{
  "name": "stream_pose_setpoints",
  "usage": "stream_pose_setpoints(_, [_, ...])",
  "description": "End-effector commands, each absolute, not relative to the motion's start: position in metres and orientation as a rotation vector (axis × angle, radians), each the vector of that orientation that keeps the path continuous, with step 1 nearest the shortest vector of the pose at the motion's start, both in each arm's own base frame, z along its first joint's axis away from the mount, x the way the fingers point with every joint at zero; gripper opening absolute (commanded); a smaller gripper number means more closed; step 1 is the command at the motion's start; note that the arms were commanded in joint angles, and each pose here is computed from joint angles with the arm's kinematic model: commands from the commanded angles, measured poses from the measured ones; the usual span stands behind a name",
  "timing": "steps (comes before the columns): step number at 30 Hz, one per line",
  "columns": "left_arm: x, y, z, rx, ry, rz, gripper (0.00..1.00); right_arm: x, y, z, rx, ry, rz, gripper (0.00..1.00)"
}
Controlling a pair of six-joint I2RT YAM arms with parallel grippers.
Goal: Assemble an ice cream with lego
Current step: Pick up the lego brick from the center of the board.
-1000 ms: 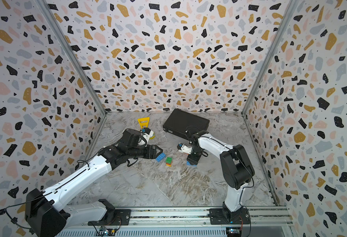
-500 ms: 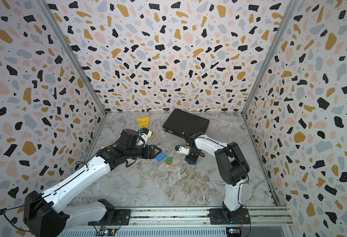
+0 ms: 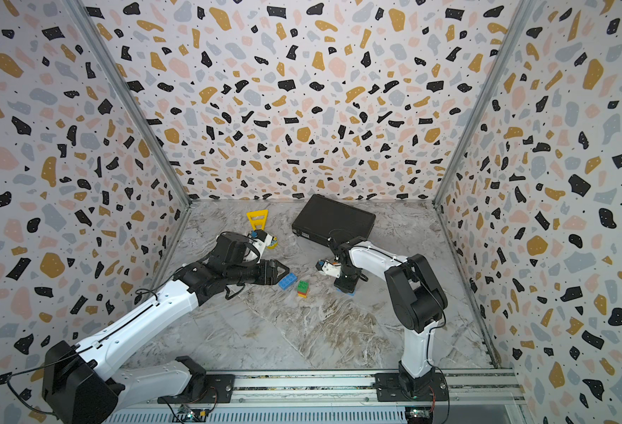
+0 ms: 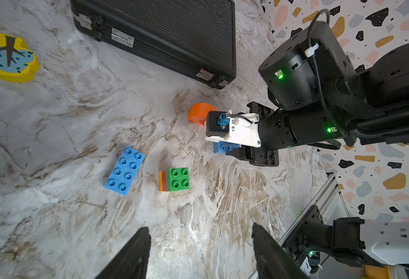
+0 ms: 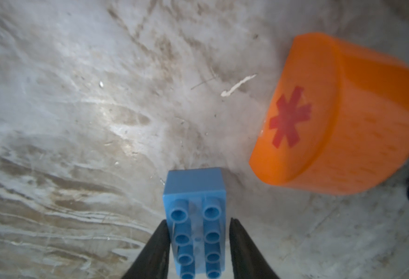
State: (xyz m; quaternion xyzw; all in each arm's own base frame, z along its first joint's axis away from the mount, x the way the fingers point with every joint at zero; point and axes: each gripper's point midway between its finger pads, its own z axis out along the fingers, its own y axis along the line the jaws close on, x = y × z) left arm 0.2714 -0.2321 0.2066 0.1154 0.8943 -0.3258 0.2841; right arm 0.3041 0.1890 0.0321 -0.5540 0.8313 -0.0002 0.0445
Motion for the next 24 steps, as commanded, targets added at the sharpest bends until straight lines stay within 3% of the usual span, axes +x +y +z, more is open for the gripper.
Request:
stream_pose_setpoints(1, [0.275, -0.233, 0.208, 0.327, 2.362, -0.878, 0.68, 0.298, 0.184, 0.038, -1.691, 2.561, -0.021, 0.41])
stream_pose_setpoints(7, [0.275, -0.232, 0.206, 0.323, 2.368, -0.873, 0.68, 0.296, 0.182, 0.037, -1.69, 2.578, -0.033, 0.37])
stream_pose_setpoints(16, [0.274, -0.231, 0.206, 0.321, 2.367, -0.866, 0.68, 0.297, 0.174, 0.04, -1.626, 2.636, -0.093, 0.17])
stream_pose_setpoints(24, [0.275, -0.216, 0.214, 0.303, 2.366, -0.823, 0.68, 0.286, 0.181, 0.079, -1.461, 2.648, -0.025, 0.13])
